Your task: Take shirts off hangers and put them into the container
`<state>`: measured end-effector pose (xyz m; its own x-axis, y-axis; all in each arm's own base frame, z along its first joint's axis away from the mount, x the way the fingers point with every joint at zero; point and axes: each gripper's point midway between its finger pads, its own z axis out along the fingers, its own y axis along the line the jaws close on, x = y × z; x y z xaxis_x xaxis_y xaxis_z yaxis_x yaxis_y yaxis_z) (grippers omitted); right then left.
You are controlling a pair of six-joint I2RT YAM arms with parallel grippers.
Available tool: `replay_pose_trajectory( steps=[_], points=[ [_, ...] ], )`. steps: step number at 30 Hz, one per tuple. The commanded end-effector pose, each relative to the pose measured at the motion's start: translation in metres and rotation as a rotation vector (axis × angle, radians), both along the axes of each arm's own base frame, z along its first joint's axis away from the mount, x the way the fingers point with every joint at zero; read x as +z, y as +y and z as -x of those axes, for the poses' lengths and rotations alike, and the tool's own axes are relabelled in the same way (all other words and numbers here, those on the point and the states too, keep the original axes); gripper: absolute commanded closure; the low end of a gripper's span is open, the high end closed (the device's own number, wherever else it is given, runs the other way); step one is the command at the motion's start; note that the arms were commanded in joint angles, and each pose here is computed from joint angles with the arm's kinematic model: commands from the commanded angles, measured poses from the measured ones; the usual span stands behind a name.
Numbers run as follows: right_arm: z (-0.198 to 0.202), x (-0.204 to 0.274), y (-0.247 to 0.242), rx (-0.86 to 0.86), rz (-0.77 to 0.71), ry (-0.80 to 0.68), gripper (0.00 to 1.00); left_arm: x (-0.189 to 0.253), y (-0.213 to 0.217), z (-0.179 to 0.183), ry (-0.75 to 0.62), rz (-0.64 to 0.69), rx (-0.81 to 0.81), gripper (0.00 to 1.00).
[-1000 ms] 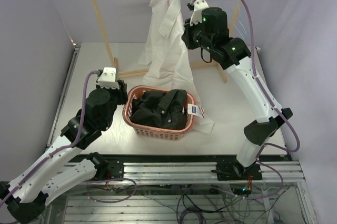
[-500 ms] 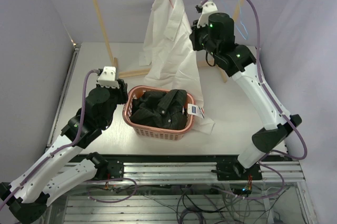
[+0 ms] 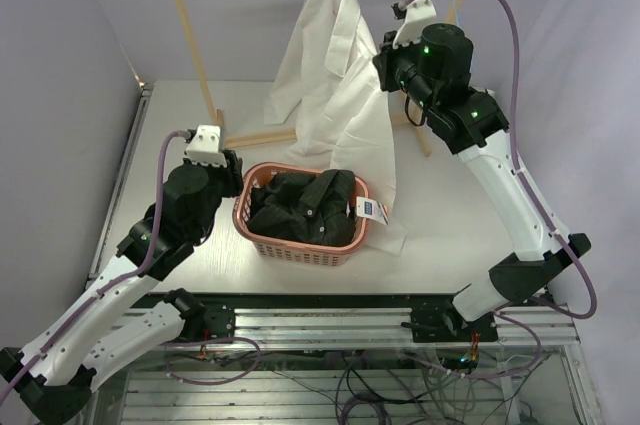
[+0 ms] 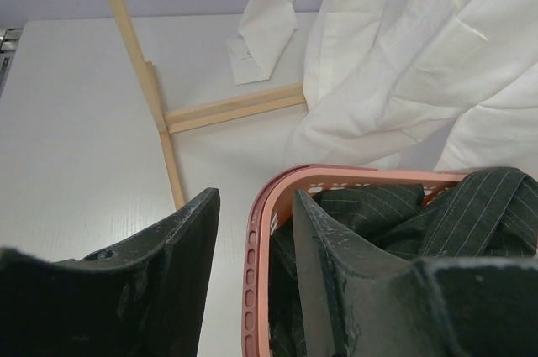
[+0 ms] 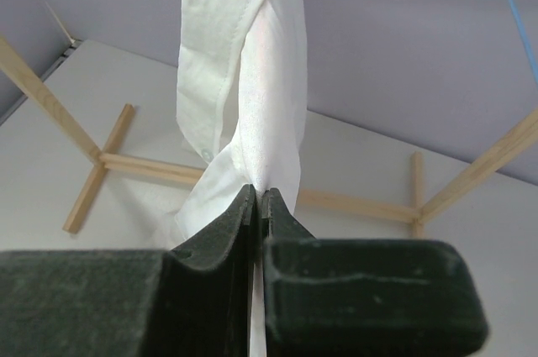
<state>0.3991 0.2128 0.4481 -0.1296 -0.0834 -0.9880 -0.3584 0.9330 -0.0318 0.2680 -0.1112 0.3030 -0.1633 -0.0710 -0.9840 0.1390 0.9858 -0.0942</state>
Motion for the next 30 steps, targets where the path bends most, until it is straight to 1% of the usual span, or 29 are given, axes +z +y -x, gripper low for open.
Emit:
replay_pose_trajectory(
  steps=[1,2,6,9,14,16,17,20,21,22,28,30],
  points=[
    [-0.005,0.013,0.002,0.009,-0.024,-0.038,0.97,0.001,-0.002,-0.003,-0.005,0.022,-0.008,0.49],
    [-0.006,0.01,0.002,0.009,-0.024,-0.029,0.89,0.001,-0.002,-0.002,-0.004,0.022,-0.007,0.49],
    [-0.01,0.002,0.007,0.017,-0.019,-0.011,0.62,0.001,-0.001,-0.003,-0.006,0.025,-0.006,0.49],
    [-0.015,-0.001,0.011,0.024,-0.016,-0.004,0.55,0.001,-0.001,-0.004,-0.002,0.026,-0.007,0.49],
    [-0.022,-0.008,0.019,0.046,-0.018,0.013,0.5,0.0,-0.001,-0.005,0.001,0.028,-0.011,0.49],
    [-0.025,-0.01,0.023,0.057,-0.02,0.021,0.52,0.0,-0.001,-0.005,0.0,0.029,-0.01,0.49],
    [-0.026,-0.01,0.025,0.063,-0.021,0.023,0.56,0.001,0.0,-0.005,-0.001,0.03,-0.01,0.49],
    [-0.032,-0.013,0.027,0.055,-0.023,0.031,0.81,0.001,0.001,-0.005,-0.001,0.033,-0.008,0.49],
    [-0.033,-0.013,0.026,0.049,-0.023,0.03,0.88,0.0,0.0,-0.005,0.001,0.031,-0.009,0.49],
    [-0.034,-0.012,0.025,0.04,-0.025,0.027,0.92,0.0,0.0,-0.005,0.001,0.032,-0.011,0.49],
    [-0.038,0.006,0.012,-0.019,-0.007,-0.034,0.97,-0.003,-0.006,-0.007,0.013,0.037,-0.043,0.48],
    [-0.037,0.015,0.007,-0.033,0.005,-0.065,0.98,-0.003,-0.008,-0.008,0.019,0.037,-0.049,0.45]
  ],
)
